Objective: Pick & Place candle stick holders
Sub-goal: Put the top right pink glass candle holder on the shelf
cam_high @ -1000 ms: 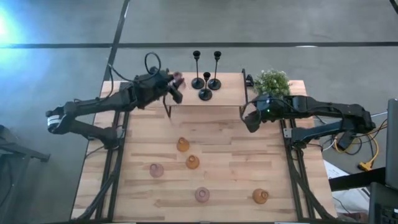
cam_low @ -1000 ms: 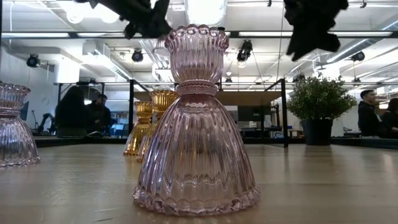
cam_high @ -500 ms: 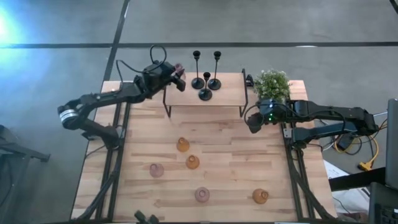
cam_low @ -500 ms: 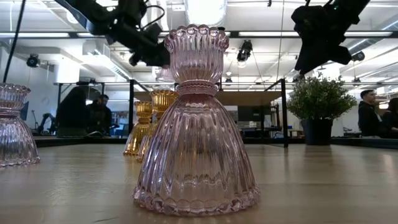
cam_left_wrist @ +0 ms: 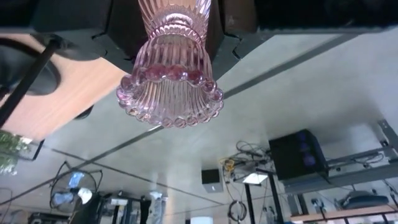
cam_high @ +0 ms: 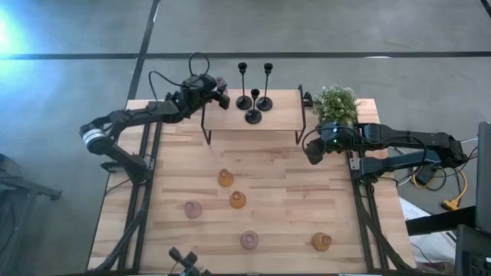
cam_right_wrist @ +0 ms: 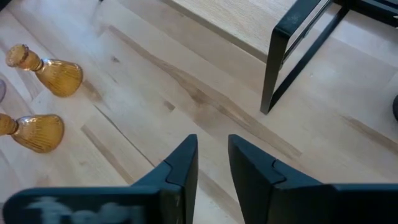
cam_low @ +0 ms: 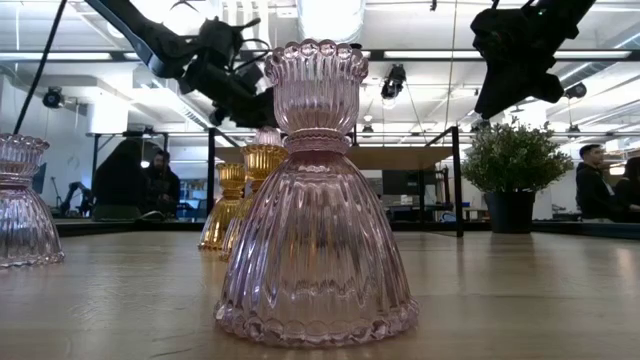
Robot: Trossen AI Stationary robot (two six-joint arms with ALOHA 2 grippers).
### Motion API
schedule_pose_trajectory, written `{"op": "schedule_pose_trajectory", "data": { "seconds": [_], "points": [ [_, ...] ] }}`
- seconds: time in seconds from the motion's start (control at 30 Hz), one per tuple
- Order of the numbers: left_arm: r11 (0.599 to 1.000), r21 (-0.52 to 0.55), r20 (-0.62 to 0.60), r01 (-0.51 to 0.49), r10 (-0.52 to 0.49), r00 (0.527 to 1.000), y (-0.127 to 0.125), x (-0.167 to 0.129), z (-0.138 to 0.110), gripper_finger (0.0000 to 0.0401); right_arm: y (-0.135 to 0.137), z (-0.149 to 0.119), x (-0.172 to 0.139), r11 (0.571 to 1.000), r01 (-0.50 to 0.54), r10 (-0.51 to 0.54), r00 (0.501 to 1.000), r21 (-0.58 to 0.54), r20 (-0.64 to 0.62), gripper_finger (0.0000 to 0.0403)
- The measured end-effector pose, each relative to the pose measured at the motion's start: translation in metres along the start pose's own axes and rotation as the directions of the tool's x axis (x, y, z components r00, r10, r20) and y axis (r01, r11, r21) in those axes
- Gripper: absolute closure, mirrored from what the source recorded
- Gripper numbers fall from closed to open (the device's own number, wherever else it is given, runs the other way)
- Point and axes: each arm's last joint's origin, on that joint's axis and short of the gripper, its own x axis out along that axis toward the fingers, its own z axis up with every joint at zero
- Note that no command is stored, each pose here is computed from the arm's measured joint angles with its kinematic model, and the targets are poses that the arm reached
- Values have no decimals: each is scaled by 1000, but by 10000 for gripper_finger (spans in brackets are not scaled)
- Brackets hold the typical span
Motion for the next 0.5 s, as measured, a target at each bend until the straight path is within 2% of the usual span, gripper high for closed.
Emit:
{"op": "schedule_pose_trajectory", "data": {
  "seconds": [0.27,0.5],
  "points": [
    [998,-47,3,-50,51,999,12,-1,-17,273,0,0,0,1000,0,0,1000,-1,-1,332],
    [997,-62,15,-39,40,999,16,-7,-23,273,0,0,0,1000,0,0,1000,-8,0,333]
  ]
}}
